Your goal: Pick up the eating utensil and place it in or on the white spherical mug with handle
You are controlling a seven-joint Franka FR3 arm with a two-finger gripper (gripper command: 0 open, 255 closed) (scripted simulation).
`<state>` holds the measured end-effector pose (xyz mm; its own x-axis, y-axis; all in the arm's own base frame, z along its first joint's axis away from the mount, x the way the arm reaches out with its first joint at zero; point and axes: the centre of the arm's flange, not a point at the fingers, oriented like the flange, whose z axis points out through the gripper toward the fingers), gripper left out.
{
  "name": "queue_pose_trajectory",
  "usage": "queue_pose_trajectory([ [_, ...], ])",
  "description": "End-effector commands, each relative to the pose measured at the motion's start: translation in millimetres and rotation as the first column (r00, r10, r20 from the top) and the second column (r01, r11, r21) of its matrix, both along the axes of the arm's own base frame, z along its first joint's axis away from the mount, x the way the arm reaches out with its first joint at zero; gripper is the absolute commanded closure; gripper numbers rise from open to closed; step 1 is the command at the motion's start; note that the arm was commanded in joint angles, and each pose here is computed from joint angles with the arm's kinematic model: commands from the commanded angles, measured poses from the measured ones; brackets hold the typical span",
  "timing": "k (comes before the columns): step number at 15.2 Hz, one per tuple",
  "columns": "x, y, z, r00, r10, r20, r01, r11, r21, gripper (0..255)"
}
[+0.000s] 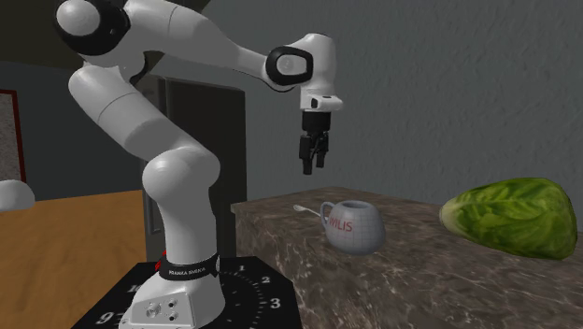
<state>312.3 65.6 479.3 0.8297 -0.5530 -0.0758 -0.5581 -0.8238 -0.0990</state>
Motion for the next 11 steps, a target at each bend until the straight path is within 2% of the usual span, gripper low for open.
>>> queue_pose_trajectory([
  [1,1,11,-22,0.997,-0.084,-0.002,0.084,0.996,0.018,0],
  [5,9,35,-65,0.972,-0.236,-0.012,0.236,0.970,0.050,0],
  [9,21,59,-107,0.925,-0.379,-0.026,0.380,0.921,0.080,0],
  [11,21,61,-118,0.925,-0.379,-0.026,0.380,0.921,0.080,0],
])
